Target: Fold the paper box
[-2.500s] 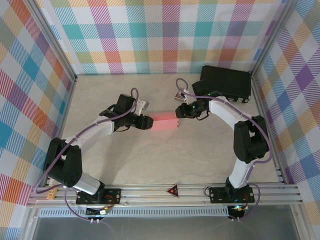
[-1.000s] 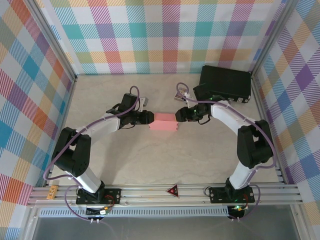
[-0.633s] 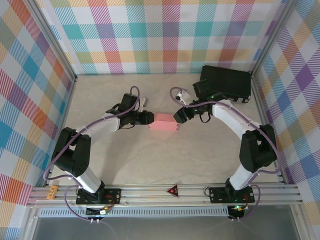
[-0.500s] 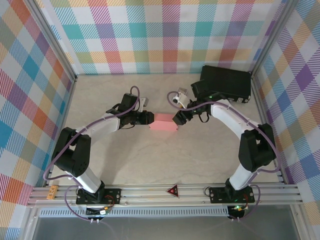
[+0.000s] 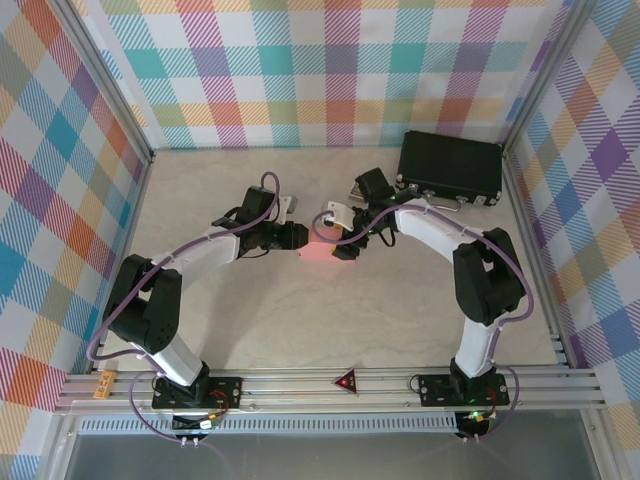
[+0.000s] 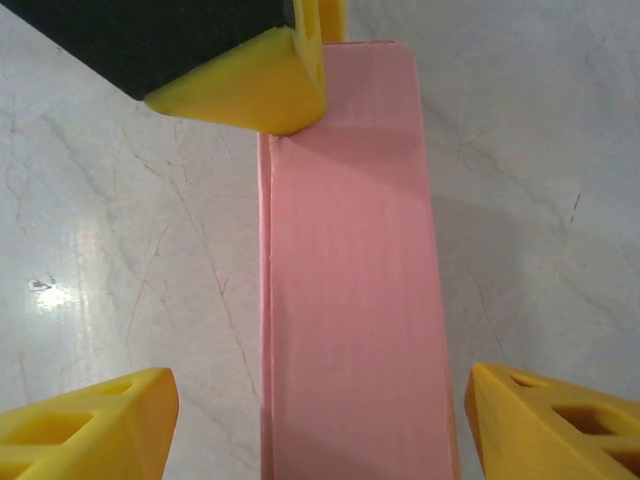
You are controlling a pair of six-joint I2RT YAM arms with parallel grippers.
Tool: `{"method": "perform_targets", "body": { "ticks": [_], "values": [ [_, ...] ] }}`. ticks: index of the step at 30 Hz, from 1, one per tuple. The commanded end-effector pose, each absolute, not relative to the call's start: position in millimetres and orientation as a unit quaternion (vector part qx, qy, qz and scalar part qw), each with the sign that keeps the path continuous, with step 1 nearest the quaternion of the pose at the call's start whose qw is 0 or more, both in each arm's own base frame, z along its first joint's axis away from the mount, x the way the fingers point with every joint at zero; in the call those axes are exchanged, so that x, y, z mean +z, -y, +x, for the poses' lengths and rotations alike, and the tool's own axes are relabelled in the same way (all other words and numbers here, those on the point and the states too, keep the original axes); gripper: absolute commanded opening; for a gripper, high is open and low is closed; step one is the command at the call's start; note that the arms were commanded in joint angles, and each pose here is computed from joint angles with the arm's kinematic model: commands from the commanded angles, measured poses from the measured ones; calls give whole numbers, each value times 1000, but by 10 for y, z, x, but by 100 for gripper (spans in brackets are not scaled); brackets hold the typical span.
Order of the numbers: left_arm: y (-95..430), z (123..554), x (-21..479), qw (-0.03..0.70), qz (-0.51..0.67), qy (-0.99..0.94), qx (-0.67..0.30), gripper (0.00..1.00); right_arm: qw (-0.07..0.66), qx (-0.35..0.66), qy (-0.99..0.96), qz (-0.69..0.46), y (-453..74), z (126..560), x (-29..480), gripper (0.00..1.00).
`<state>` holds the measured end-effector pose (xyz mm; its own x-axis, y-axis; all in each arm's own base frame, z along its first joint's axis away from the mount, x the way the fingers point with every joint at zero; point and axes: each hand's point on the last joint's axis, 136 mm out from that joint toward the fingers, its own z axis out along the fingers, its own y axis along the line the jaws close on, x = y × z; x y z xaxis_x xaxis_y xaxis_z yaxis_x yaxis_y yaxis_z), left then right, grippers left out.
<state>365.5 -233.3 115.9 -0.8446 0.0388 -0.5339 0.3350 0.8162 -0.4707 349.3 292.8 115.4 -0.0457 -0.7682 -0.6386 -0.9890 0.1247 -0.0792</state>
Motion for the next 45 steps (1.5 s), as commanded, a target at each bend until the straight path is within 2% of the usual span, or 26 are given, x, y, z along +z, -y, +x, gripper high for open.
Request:
{"method": "perform_targets", "body": {
  "ticks": [1, 8, 13, 17, 25, 28, 35, 45],
  "values": [
    [2257, 3509, 1034, 230, 104, -927, -276, 36, 299, 166, -673, -656, -2984, 3626, 1187, 76],
    [2258, 3505, 1040, 231, 106, -927, -276, 36, 276, 149, -670, -673, -2999, 3615, 1045, 70],
    [2270, 3510, 1050, 233, 107, -925, -280, 36, 259, 130, -672, -682, -3017, 3599, 939, 57],
    [2282, 3505, 1060, 234, 109, -923, -284, 37, 277, 110, -668, -682, -3068, 3641, 928, 47],
    [2206, 3441, 1415, 290, 115, -905, -290, 57, 330, 71, -657, -674, -3190, 3709, 984, 31],
    [2089, 3411, 1572, 325, 107, -898, -275, 62, 356, 50, -649, -671, -3221, 3750, 1019, 29],
    [1640, 3306, 1704, 386, 54, -896, -213, 63, 415, 6, -620, -665, -3340, 3788, 1135, 30],
    [1044, 3051, 1820, 448, -27, -882, -142, 66, 490, -112, -561, -658, -3502, 3928, 1080, 30]
  ]
}}
